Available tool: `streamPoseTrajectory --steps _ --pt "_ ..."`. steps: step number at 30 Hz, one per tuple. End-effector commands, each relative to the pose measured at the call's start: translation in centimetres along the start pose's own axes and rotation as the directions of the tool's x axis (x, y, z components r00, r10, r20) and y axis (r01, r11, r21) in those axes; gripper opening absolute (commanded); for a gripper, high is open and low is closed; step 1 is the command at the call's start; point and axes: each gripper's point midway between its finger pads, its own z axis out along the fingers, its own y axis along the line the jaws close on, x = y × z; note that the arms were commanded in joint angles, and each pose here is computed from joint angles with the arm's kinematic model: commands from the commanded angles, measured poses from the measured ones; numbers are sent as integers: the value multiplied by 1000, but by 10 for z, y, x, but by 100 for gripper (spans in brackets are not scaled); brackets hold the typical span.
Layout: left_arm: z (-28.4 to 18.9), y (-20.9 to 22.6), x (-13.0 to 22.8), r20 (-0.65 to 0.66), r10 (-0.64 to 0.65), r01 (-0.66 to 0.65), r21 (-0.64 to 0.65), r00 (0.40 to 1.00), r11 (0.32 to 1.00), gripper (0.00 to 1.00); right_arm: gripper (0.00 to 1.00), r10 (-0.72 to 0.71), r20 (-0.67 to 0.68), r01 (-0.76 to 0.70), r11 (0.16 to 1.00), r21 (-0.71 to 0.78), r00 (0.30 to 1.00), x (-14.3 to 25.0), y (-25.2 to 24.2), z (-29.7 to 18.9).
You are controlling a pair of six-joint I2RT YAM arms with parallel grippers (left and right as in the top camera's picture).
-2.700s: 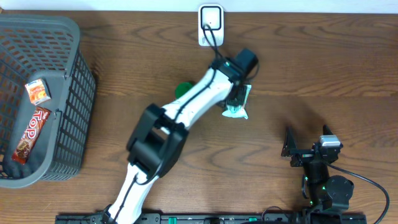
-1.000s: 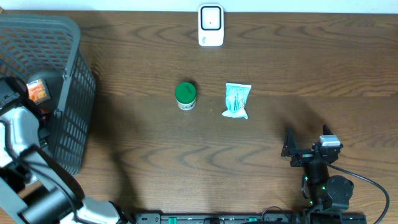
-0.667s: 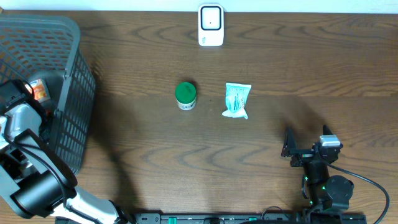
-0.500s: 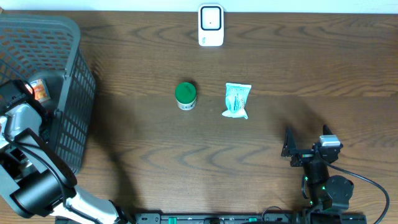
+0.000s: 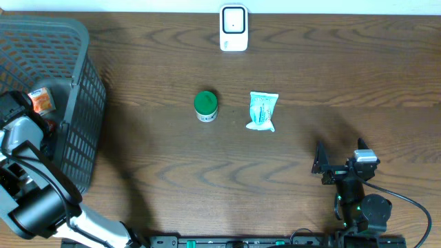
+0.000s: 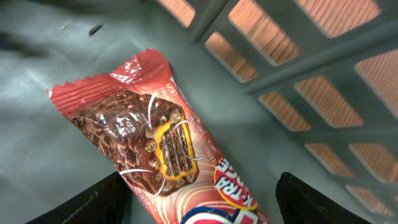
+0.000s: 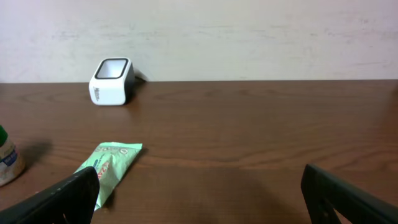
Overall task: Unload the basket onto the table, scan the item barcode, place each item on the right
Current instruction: 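Reach into the basket and grasp the red Top snack bar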
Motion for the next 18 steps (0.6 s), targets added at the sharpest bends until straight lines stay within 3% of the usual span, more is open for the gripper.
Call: streamPoseTrajectory --steps 1,6,12,18 --pt "29 23 18 -27 42 -45 -90 999 995 75 99 6 -3 -6 1000 -4 1000 1 1 0" --pt "40 32 29 -66 86 -94 -121 994 988 8 99 6 -3 -6 1000 -4 1000 1 1 0" --pt "27 19 27 -93 166 -172 -66 982 983 7 99 6 -3 -6 1000 -4 1000 1 1 0" --pt "-34 -28 16 -151 270 -245 162 951 956 7 99 6 -3 -6 1000 -4 1000 1 1 0"
